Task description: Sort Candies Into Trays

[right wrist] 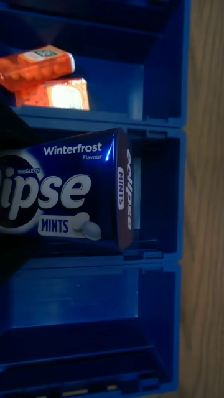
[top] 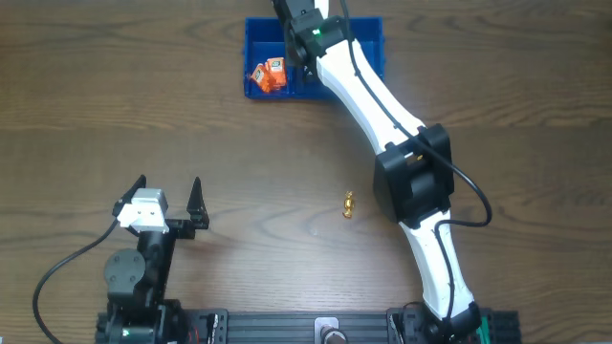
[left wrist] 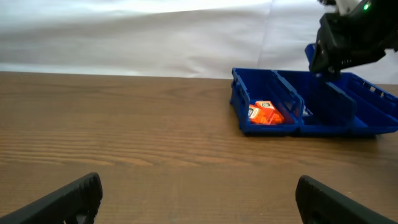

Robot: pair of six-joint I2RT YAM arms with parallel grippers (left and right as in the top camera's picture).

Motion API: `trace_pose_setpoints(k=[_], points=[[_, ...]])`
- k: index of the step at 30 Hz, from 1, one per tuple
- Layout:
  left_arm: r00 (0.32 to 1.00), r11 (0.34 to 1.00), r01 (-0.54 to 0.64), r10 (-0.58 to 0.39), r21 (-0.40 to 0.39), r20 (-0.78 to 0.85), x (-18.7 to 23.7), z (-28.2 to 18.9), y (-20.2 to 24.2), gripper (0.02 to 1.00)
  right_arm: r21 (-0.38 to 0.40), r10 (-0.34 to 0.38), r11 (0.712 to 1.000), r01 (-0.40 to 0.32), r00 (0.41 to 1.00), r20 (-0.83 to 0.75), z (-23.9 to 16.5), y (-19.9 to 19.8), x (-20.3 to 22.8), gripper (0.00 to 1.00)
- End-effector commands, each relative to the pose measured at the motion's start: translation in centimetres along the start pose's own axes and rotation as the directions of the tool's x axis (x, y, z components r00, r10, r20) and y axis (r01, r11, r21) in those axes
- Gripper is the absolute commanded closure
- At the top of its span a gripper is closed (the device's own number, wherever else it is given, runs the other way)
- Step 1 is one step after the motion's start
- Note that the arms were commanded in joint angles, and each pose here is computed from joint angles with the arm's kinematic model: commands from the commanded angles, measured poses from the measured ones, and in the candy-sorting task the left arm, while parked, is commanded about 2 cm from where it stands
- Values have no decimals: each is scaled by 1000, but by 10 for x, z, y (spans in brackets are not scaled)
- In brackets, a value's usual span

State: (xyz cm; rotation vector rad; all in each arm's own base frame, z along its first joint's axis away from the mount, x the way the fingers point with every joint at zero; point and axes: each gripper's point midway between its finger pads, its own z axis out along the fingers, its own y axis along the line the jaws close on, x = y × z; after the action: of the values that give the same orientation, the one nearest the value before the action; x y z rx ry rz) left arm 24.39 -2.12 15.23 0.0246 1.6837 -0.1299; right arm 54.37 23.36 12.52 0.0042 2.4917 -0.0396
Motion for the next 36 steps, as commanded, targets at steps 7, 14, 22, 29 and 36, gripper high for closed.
trace_pose_setpoints(k=[7,14,22,29,36], points=[[999,1000,-4,4,10,-47,16,1,-1,20,-5,7,1000,-7,1000,30,-4,-5,-12,588],[999,1000,-4,4,10,-47,16,1,-1,20,-11,7,1000,-7,1000,26,-12,-7,-13,3],[999,1000,-4,4,10,-47,16,1,-1,20,-33,14,999,-12,998,64,-169,-49,-29,1],[999,1000,-4,4,10,-47,16,1,-1,23,47,18,999,-7,972,-235,-189,-93,96,1],[999,1000,-4,4,10,-47,16,1,-1,20,11,42,999,-42,874,-484,-142,-77,238,1]])
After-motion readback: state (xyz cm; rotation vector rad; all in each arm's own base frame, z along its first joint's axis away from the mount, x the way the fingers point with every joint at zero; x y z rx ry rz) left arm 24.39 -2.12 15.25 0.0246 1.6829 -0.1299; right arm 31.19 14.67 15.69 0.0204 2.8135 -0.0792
